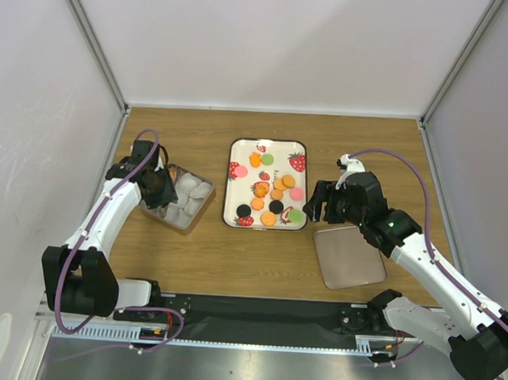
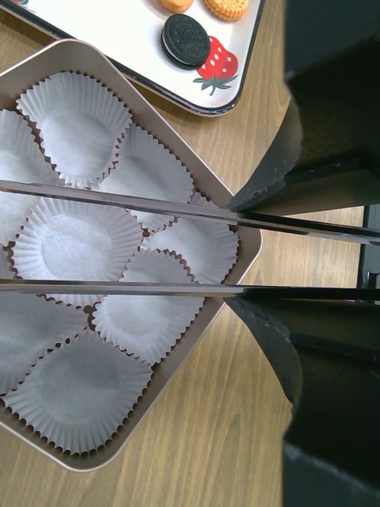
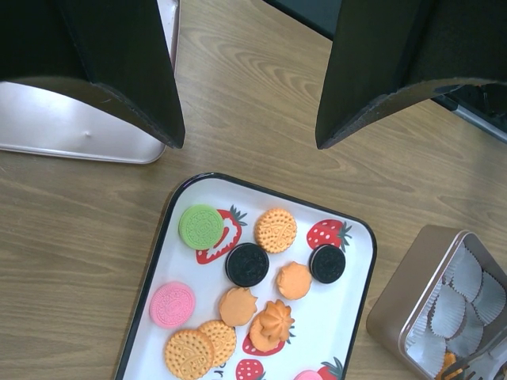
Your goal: Pack the cookies
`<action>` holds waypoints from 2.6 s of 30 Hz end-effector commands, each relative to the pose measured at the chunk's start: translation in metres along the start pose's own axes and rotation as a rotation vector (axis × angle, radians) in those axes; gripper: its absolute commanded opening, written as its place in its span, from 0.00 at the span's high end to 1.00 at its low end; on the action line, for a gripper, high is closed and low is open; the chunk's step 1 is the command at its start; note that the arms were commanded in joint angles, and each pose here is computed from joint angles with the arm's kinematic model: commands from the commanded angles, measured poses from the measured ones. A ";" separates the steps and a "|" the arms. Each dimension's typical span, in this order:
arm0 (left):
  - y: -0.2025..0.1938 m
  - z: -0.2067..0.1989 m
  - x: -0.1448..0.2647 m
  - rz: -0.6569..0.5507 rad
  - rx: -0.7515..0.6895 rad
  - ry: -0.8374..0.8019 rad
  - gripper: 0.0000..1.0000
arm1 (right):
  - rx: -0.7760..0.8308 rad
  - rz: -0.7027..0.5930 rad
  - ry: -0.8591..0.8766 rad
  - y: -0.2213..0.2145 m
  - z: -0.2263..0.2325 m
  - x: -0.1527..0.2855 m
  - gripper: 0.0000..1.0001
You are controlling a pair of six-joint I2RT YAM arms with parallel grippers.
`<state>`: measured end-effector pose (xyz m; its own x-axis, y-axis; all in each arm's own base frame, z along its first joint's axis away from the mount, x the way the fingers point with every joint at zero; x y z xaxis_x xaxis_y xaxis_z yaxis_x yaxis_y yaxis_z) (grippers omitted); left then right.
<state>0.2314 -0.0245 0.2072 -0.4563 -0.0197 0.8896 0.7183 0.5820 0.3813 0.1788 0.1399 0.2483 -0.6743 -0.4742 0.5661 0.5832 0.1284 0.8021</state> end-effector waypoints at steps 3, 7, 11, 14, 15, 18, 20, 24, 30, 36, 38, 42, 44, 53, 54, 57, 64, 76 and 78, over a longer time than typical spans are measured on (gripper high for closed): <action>0.009 -0.004 0.006 -0.056 0.010 -0.041 0.55 | 0.022 -0.024 -0.004 0.002 0.000 -0.001 0.27; 0.010 -0.004 0.013 -0.074 0.003 -0.049 0.55 | 0.023 -0.023 -0.003 0.002 0.000 -0.001 0.26; 0.012 -0.005 0.026 -0.095 -0.014 -0.068 0.55 | 0.023 -0.025 -0.002 0.002 0.000 -0.001 0.26; 0.015 -0.006 0.042 -0.124 -0.028 -0.084 0.55 | 0.024 -0.025 -0.004 0.002 0.000 -0.001 0.26; 0.015 -0.007 0.047 -0.133 -0.036 -0.088 0.55 | 0.024 -0.030 -0.005 0.003 0.000 -0.001 0.26; 0.017 -0.013 0.064 -0.175 -0.067 -0.103 0.55 | 0.023 -0.028 -0.005 0.003 0.000 -0.002 0.26; 0.017 -0.019 0.072 -0.203 -0.093 -0.098 0.55 | 0.023 -0.024 -0.009 0.003 0.000 -0.002 0.27; 0.004 -0.059 0.085 -0.202 -0.202 -0.145 0.55 | 0.025 -0.027 -0.021 0.006 0.000 0.000 0.26; -0.024 -0.119 0.077 -0.149 -0.367 -0.209 0.55 | 0.021 -0.040 -0.070 0.012 -0.004 0.009 0.26; -0.056 -0.158 0.052 -0.064 -0.494 -0.215 0.56 | 0.009 -0.027 -0.113 0.007 -0.012 0.016 0.26; -0.065 -0.162 0.043 -0.043 -0.520 -0.205 0.56 | 0.006 -0.031 -0.112 0.007 -0.013 0.017 0.26; -0.069 -0.160 0.028 -0.038 -0.529 -0.165 0.54 | 0.002 -0.017 -0.118 0.004 -0.014 0.015 0.26; -0.069 -0.159 0.023 -0.054 -0.537 -0.133 0.53 | 0.004 -0.017 -0.111 0.003 -0.014 0.014 0.26; -0.067 -0.151 -0.001 -0.034 -0.530 -0.066 0.53 | -0.001 -0.007 -0.102 0.000 -0.015 0.012 0.26; -0.067 -0.151 -0.003 -0.025 -0.525 -0.069 0.53 | -0.001 -0.013 -0.101 0.001 -0.015 0.013 0.26; -0.063 -0.150 -0.009 -0.022 -0.517 -0.063 0.53 | 0.000 -0.011 -0.097 0.000 -0.014 0.012 0.26; -0.060 -0.150 -0.020 -0.001 -0.517 -0.053 0.53 | -0.002 -0.010 -0.098 -0.001 -0.015 0.013 0.26; -0.059 -0.146 -0.030 0.024 -0.511 -0.048 0.53 | -0.004 -0.012 -0.095 -0.001 -0.015 0.013 0.26; -0.059 -0.145 -0.031 0.027 -0.512 -0.044 0.53 | -0.004 -0.014 -0.095 -0.001 -0.015 0.013 0.26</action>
<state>0.2746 -0.1763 0.1935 -0.4300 0.0133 0.9027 0.8981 0.1078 0.4263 0.1766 0.1210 0.2465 -0.7070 -0.3732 0.6007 0.6016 0.1292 0.7883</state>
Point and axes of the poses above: each gripper's point midway between its finger pads, its own x axis back along the fingers, its own z axis along the line the jaws close on, y = z × x, the point moved 10 cm from there along x, back along the fingers, and after that the axes turned 14 degrees about x, right-handed, at the moved point
